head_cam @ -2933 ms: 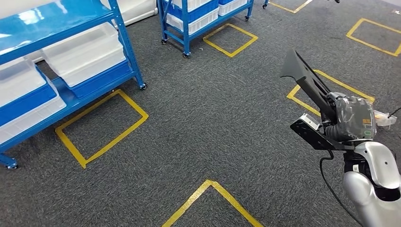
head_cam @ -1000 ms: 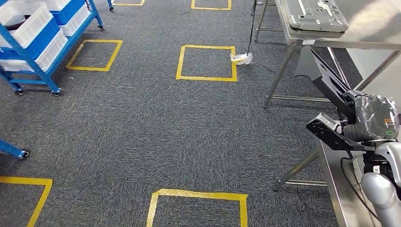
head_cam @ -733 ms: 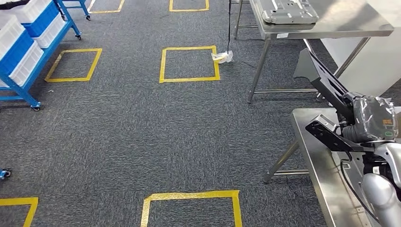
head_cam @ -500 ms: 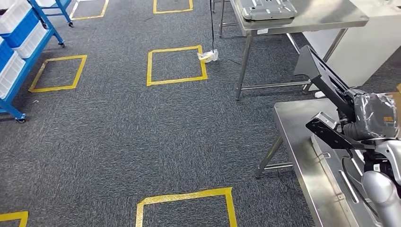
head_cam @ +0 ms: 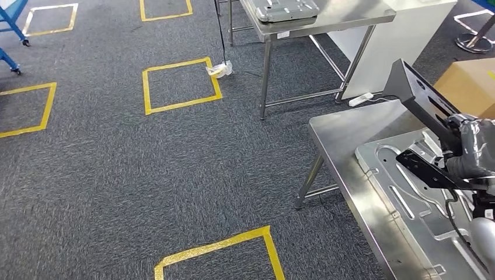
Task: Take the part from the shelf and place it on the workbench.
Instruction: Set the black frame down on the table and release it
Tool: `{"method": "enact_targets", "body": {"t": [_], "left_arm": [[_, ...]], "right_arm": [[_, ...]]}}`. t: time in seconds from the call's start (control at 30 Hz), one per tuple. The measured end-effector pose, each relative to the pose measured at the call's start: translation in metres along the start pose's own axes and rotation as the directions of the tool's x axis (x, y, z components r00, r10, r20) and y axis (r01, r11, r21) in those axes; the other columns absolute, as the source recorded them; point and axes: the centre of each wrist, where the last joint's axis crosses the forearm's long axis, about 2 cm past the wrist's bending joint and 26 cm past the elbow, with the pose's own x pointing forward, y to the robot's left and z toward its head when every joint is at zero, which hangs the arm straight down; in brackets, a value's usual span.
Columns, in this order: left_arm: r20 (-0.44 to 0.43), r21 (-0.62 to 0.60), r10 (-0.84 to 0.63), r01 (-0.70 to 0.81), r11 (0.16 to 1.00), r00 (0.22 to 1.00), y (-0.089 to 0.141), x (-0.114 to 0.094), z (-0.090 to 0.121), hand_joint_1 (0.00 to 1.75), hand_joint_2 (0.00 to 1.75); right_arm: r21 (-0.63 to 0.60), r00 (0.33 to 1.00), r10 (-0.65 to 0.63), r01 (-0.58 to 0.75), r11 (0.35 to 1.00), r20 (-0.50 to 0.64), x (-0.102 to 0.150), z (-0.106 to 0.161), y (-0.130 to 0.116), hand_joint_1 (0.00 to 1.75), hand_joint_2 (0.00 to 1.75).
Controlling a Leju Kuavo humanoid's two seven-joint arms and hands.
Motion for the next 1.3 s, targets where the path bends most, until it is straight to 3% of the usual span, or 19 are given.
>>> {"method": "enact_targets", "body": {"t": [0.47, 0.9, 1.13, 1.3], "left_arm": [[0.002, -0.009, 0.008, -0.008, 1.000, 1.000, -0.003, 0.000, 0.001, 0.00, 1.75], [0.013, -0.008, 0.008, -0.008, 1.000, 1.000, -0.005, 0.001, 0.002, 0.00, 1.75], [0.023, -0.014, 0.017, -0.016, 1.000, 1.000, -0.008, 0.003, 0.003, 0.00, 1.75], [0.029, -0.016, 0.022, -0.022, 1.000, 0.999, -0.008, 0.005, 0.003, 0.00, 1.75]], "right_arm": [[0.039, 0.993, 0.103, -0.102, 0.994, -0.049, -0.031, 0.011, -0.014, 1.75, 1.75], [0.280, 0.985, 0.139, -0.106, 0.954, -0.100, -0.037, 0.010, 0.002, 1.75, 1.75], [0.484, 0.991, 0.083, -0.020, 0.875, -0.108, -0.011, -0.020, 0.032, 1.75, 1.75], [0.533, 0.993, 0.057, 0.008, 0.846, -0.105, 0.009, -0.045, 0.040, 1.75, 1.75]]}}
